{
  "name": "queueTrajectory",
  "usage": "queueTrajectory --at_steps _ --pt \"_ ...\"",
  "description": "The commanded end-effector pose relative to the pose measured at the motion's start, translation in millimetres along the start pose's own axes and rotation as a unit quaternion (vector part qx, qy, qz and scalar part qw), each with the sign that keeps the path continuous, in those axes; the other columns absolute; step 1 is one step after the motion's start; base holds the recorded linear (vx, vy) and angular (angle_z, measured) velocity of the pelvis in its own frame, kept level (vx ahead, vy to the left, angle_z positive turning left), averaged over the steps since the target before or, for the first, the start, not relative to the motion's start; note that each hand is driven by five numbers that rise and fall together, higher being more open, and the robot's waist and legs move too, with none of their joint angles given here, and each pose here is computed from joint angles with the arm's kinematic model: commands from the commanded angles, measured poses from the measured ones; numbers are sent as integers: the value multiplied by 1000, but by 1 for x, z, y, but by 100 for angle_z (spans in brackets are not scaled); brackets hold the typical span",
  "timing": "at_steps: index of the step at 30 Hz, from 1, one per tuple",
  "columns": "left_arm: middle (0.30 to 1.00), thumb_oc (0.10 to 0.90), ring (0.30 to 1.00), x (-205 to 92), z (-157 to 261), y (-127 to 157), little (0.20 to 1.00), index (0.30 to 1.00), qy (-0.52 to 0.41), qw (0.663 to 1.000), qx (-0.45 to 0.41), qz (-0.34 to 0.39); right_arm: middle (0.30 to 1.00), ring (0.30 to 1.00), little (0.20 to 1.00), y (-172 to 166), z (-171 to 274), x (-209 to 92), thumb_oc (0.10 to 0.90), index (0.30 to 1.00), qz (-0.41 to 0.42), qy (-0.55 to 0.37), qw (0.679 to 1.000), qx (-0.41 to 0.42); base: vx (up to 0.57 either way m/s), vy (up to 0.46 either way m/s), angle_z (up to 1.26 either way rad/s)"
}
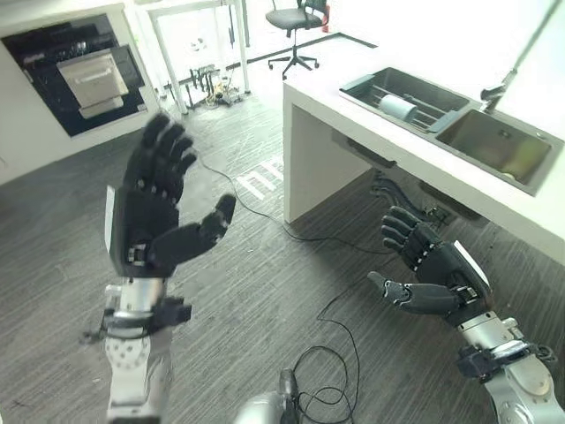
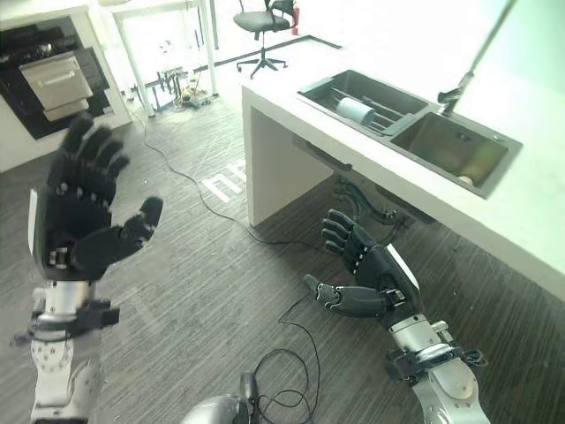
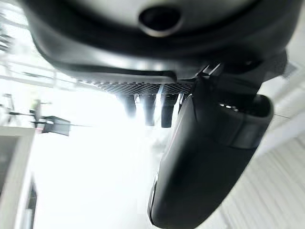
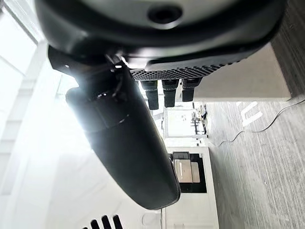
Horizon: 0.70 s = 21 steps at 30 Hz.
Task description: Place the dishes in the dishwasher.
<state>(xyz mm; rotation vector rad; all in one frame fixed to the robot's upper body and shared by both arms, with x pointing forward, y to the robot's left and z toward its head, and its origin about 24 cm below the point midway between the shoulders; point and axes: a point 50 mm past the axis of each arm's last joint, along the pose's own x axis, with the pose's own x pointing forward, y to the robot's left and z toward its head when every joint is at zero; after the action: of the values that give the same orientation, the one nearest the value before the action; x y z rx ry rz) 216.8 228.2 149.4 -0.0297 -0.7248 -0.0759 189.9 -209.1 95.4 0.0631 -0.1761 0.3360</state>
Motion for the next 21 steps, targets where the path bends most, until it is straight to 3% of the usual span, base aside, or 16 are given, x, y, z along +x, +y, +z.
queueTrajectory --at_steps 1,11,21 --pt "900 800 900 -2 28 -10 900 900 -56 995 58 -65 900 900 900 1 38 26 800 900 5 -150 989 -16 305 179 32" --pt "900 800 900 5 36 -7 900 900 -68 993 85 -42 900 900 900 0 47 34 800 900 21 -173 985 -13 243 -146 -63" --pt "900 800 900 12 40 -14 900 900 -108 992 59 -17 900 900 900 -6 59 35 800 900 3 -176 983 -53 250 -298 4"
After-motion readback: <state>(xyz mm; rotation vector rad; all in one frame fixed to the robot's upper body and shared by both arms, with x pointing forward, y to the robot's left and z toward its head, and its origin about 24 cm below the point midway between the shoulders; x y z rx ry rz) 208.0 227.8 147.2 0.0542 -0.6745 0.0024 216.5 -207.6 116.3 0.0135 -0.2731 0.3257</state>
